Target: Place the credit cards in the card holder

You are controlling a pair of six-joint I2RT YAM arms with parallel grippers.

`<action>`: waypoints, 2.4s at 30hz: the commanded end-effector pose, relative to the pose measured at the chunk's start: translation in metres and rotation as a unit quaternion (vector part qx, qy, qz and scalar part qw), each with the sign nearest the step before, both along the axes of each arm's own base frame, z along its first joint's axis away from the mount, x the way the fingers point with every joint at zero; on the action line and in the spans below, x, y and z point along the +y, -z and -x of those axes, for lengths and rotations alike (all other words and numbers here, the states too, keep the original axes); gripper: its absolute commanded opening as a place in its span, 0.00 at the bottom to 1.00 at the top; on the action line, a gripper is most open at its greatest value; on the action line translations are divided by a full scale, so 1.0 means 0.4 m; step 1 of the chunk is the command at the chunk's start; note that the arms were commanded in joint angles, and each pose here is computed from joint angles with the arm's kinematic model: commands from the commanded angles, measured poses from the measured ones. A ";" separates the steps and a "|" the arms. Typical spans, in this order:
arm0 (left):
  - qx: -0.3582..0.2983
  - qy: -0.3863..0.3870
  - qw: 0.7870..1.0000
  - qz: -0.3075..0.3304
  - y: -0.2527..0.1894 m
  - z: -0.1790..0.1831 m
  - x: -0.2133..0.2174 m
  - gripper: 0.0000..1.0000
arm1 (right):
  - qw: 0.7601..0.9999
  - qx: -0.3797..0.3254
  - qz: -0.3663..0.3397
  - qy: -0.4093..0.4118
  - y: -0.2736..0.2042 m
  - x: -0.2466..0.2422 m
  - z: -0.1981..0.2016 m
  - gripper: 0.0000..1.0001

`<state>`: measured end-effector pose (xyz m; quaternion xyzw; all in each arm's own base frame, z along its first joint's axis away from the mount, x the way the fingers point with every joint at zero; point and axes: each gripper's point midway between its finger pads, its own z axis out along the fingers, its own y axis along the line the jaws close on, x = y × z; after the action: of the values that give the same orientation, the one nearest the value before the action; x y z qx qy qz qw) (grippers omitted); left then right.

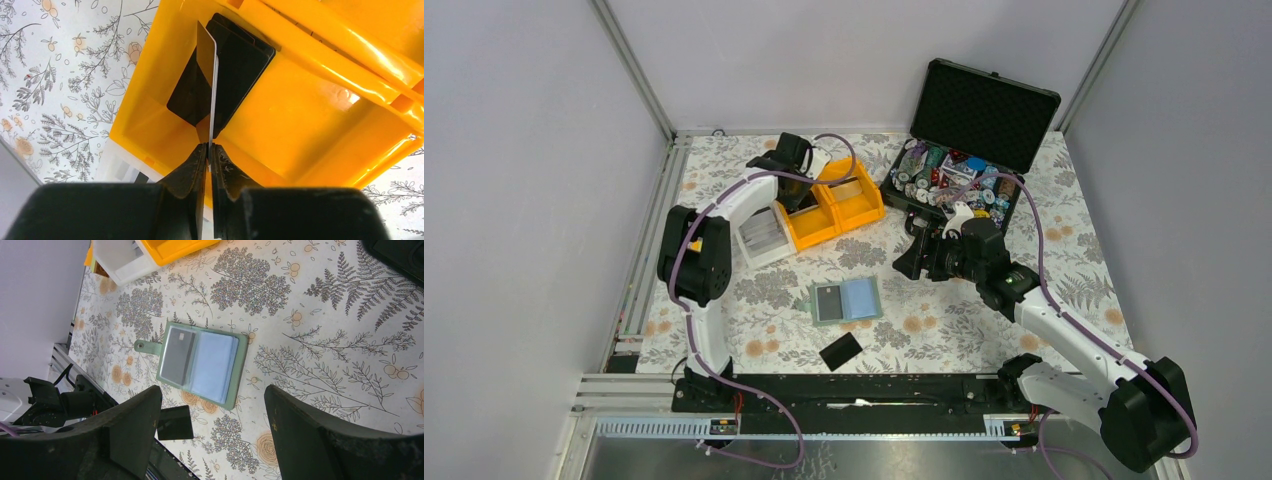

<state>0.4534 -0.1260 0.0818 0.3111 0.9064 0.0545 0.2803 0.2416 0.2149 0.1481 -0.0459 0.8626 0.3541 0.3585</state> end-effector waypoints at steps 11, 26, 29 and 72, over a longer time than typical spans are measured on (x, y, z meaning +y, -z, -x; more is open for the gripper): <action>-0.006 -0.018 0.999 0.037 -0.034 -0.022 -0.017 0.00 | 1.000 -0.013 -0.012 -0.001 -0.022 0.006 -0.011 0.83; 0.007 -0.111 0.991 0.081 -0.092 -0.022 -0.001 0.00 | 1.000 -0.016 -0.015 0.001 -0.027 0.004 -0.008 0.83; 0.033 -0.147 0.982 0.111 -0.077 0.001 0.005 0.00 | 1.000 -0.014 -0.016 0.001 -0.025 0.004 -0.008 0.83; 0.013 -0.145 0.946 0.290 -0.124 -0.035 -0.060 0.48 | 0.998 -0.040 -0.029 -0.030 -0.055 0.030 -0.015 0.82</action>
<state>0.4474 -0.1423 0.0873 0.0446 0.9523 -0.1684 0.2506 0.2416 0.2165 0.1497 -0.0469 0.8603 0.3590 0.3588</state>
